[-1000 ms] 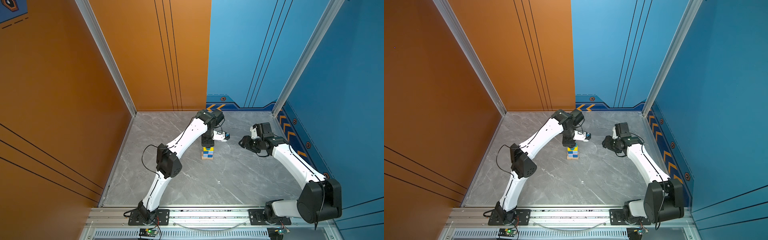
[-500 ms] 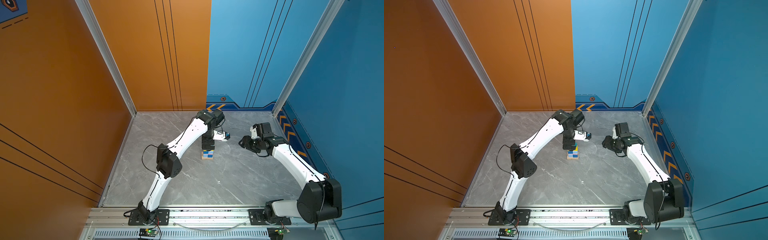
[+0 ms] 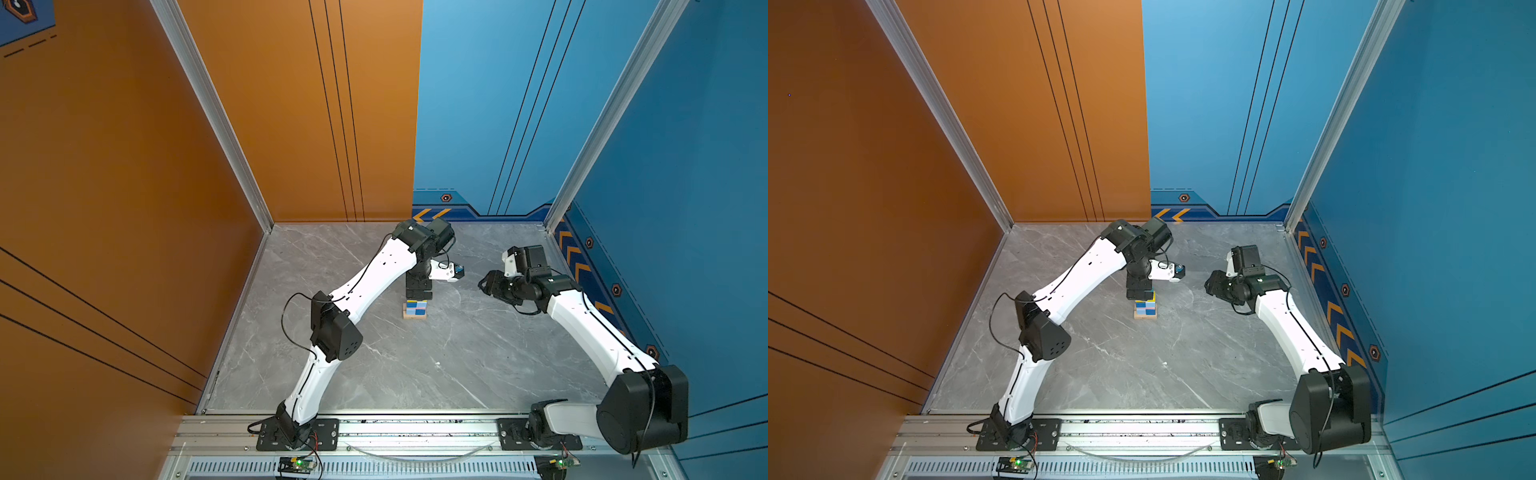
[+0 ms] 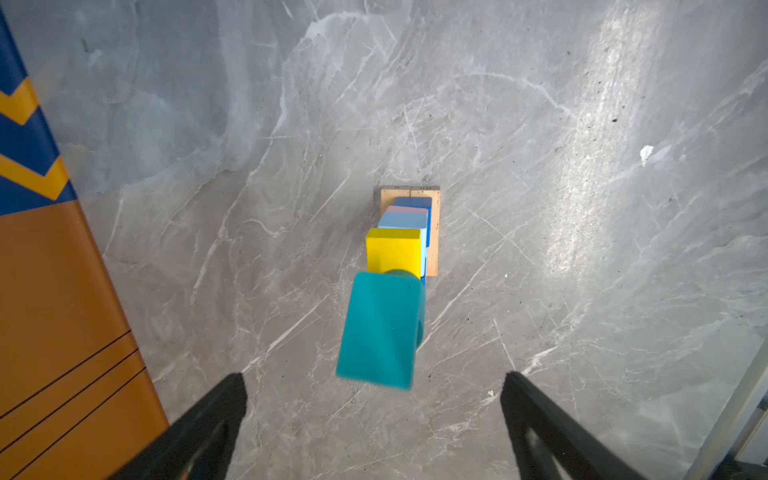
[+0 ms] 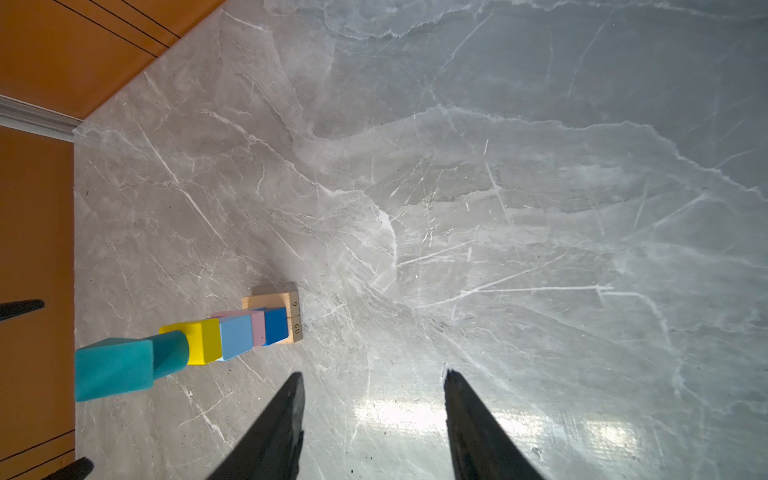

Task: Build the wood block tower
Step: 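Open the left gripper and raise it away from the stack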

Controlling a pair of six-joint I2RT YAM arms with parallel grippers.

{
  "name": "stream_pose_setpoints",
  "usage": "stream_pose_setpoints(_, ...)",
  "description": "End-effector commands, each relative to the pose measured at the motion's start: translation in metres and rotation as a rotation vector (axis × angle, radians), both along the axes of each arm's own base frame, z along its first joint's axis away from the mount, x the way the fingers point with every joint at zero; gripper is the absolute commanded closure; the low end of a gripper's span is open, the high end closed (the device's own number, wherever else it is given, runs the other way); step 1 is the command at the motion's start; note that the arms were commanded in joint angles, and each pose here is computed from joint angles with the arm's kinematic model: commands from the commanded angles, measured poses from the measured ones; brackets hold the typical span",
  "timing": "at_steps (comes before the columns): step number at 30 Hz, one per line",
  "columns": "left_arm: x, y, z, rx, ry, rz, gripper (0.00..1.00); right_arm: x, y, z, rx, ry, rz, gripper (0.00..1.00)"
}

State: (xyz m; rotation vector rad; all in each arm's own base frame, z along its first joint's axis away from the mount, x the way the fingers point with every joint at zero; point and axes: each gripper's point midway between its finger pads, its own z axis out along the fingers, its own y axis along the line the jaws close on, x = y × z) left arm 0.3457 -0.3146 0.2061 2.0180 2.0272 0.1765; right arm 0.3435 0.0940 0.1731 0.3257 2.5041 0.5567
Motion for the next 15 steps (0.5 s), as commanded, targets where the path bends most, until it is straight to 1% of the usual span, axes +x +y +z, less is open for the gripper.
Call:
stream_pose_setpoints(1,-0.003,0.009,0.048,-0.055,-0.108,0.059,0.02,-0.011,-0.001,0.012,0.005,-0.020,-0.003,0.45)
stream_pose_setpoints(3,-0.002,0.013,0.061,-0.076,-0.144,0.096,0.02,-0.015,0.000,0.021,0.009,-0.042,-0.004,0.45)
stream_pose_setpoints(4,-0.002,0.015,0.068,-0.092,-0.163,0.118,0.01,-0.017,0.000,0.024,0.011,-0.051,-0.003,0.46)
stream_pose_setpoints(5,-0.001,0.017,0.076,-0.111,-0.180,0.140,0.00,-0.019,0.001,0.028,0.015,-0.062,-0.002,0.52)
stream_pose_setpoints(9,-0.004,0.024,0.106,-0.221,-0.214,0.244,0.11,-0.029,0.012,0.041,0.037,-0.105,0.022,0.71)
stream_pose_setpoints(11,-0.007,0.027,0.120,-0.293,-0.212,0.299,0.22,-0.035,0.018,0.044,0.043,-0.117,0.035,0.79)
stream_pose_setpoints(12,-0.010,0.028,0.127,-0.337,-0.204,0.326,0.29,-0.039,0.022,0.045,0.049,-0.123,0.045,0.83)
stream_pose_setpoints(15,-0.018,0.029,0.141,-0.456,-0.176,0.391,0.54,-0.048,0.034,0.047,0.065,-0.141,0.071,0.95)
